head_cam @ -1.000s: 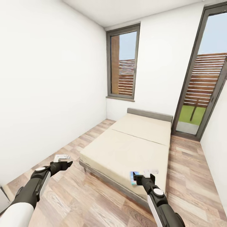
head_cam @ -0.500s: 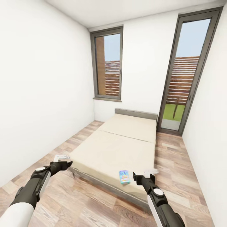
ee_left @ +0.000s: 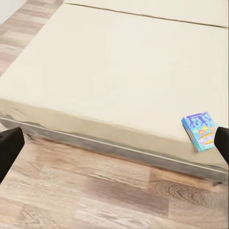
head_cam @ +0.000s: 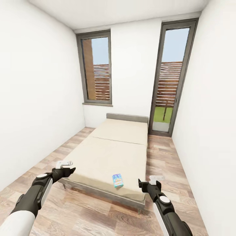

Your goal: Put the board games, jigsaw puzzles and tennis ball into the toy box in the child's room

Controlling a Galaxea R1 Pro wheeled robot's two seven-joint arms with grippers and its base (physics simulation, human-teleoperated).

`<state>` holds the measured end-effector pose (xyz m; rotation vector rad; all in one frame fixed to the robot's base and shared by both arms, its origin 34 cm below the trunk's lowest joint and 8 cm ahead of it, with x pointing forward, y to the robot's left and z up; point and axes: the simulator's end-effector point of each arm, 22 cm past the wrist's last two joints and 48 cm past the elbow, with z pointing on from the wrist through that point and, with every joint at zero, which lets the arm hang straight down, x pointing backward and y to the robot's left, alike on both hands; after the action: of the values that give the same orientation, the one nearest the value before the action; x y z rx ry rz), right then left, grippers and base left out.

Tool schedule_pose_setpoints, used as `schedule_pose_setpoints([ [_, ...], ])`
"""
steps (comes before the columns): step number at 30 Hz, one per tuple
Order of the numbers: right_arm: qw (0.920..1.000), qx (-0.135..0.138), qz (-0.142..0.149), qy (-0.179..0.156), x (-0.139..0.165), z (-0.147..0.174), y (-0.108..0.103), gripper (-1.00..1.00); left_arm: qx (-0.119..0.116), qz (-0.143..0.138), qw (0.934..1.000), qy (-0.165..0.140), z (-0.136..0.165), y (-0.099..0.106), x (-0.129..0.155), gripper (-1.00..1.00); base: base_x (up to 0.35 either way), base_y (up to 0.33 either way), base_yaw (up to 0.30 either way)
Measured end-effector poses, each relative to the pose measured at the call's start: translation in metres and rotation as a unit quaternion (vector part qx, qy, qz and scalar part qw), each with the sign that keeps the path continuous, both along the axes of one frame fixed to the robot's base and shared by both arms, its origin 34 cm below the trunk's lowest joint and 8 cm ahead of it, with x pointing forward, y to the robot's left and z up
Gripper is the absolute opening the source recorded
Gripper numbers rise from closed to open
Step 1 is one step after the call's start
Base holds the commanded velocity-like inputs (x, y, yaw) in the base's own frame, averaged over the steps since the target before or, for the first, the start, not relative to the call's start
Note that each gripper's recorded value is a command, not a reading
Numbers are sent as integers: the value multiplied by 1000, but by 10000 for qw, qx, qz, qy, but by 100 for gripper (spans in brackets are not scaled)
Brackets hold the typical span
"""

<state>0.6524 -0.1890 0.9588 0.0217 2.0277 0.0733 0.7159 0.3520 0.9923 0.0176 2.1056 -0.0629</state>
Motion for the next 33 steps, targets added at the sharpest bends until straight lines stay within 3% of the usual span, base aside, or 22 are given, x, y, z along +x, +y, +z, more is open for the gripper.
schedule_pose_setpoints([
  [18, 10000, 14, 2, -52, 1, 5, 0, 100, -4, -5, 10000, -40, 5, 0, 0, 100, -55, 46, -272],
  [33, 10000, 16, 16, 74, -1, -5, 1, 100, 1, 2, 10000, 37, -5, 0, 0, 100, -63, 98, -124],
])
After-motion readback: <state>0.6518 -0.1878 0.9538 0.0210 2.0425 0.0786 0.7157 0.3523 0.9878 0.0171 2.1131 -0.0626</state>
